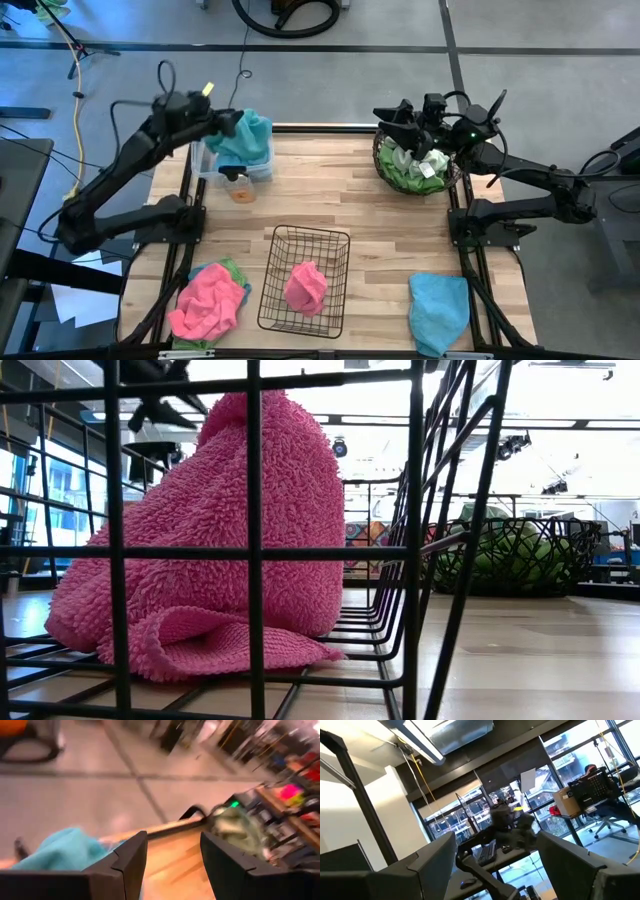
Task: Sort microfiber towel by color & place in baskets
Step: Put the blue microfiber towel into the transparent bin
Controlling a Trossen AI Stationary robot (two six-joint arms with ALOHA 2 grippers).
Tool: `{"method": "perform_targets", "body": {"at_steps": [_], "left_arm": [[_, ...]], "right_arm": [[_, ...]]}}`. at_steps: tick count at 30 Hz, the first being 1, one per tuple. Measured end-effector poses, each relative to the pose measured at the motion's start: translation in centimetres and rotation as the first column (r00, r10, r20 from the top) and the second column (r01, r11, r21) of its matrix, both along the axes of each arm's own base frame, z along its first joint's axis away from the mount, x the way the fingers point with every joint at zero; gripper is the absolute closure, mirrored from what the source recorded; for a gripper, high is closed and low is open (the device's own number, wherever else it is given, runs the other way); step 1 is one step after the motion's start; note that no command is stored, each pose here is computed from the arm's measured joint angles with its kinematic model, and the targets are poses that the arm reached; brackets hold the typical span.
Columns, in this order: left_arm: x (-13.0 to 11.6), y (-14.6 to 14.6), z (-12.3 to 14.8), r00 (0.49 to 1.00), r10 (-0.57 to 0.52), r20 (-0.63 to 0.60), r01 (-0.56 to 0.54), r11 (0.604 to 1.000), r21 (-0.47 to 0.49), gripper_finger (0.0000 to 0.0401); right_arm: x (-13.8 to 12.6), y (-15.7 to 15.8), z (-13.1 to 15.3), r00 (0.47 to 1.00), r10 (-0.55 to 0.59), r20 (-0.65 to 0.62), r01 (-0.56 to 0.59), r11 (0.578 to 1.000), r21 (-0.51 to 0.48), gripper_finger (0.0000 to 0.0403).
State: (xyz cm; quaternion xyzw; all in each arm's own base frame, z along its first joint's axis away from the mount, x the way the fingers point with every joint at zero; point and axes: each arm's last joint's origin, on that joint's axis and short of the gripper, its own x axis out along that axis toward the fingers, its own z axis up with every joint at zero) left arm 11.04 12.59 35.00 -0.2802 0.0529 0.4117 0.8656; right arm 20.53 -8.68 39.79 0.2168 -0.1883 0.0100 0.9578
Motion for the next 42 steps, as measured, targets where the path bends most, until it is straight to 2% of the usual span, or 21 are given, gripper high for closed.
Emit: {"method": "perform_targets", "body": {"at_steps": [3,7,9,10,13,17,19,22,24,27,35,42], "left_arm": [[-0.5,-1.7,-0.6,0.999,-0.012,0.041,0.01,0.998,0.068,0.0229],[-1.3,-3.3,-2.1,0.998,-0.017,0.061,0.013,0.998,0.067,0.0229],[-1.5,-3.8,-2.3,0.995,-0.015,0.1,0.003,0.994,0.11,0.0229],[-1.6,-3.8,-2.4,0.993,0.019,0.12,-0.033,0.993,0.115,0.0229],[-1.1,-2.9,-2.8,0.975,0.161,0.15,-0.17,0.984,0.049,0.0237],[0.3,-0.6,-2.7,0.984,0.169,0.062,-0.168,0.986,-0.023,0.0263],[1.3,0.9,-3.0,0.983,0.18,-0.035,-0.183,0.979,-0.094,0.0277],[2.5,3.2,-3.4,0.965,0.185,-0.188,-0.214,0.965,-0.151,0.0292],[3.4,4.6,-2.7,0.958,0.185,-0.219,-0.22,0.965,-0.145,0.0297],[4.3,6.2,-3.5,0.921,0.156,-0.357,-0.242,0.948,-0.208,0.0299],[5.0,7.5,-2.6,0.86,0.184,-0.477,-0.278,0.951,-0.135,0.0296],[4.1,7.7,-2.8,0.836,0.202,-0.511,-0.32,0.935,-0.155,0.0247]], "right_arm": [[0.0,0.0,0.0,1.0,-0.008,-0.002,0.008,1.0,-0.018,0.0126],[0.0,0.0,0.0,1.0,-0.01,-0.004,0.01,1.0,-0.021,0.0126],[0.0,0.0,0.0,1.0,-0.01,-0.004,0.01,1.0,-0.021,0.0126],[0.0,0.0,0.0,1.0,-0.012,-0.004,0.012,1.0,-0.022,0.0126],[0.0,-0.1,-0.1,0.999,-0.032,-0.003,0.032,0.999,-0.014,0.0126],[0.1,-0.2,-0.1,0.999,-0.053,0.001,0.053,0.999,0.005,0.0126],[0.1,-0.2,-0.1,0.998,-0.056,0.001,0.056,0.998,0.007,0.0126],[0.1,-0.2,-0.1,0.999,-0.049,0.002,0.048,0.998,0.027,0.0126],[0.1,-0.2,-0.1,0.999,-0.046,-0.004,0.046,0.998,0.036,0.0126],[0.1,-0.3,-0.2,0.999,-0.042,-0.011,0.043,0.998,0.049,0.0126],[0.2,-0.3,-0.4,0.999,-0.042,-0.026,0.043,0.998,0.054,0.0126],[0.3,-0.3,-0.7,0.997,-0.042,-0.062,0.046,0.997,0.067,0.0126]]}}
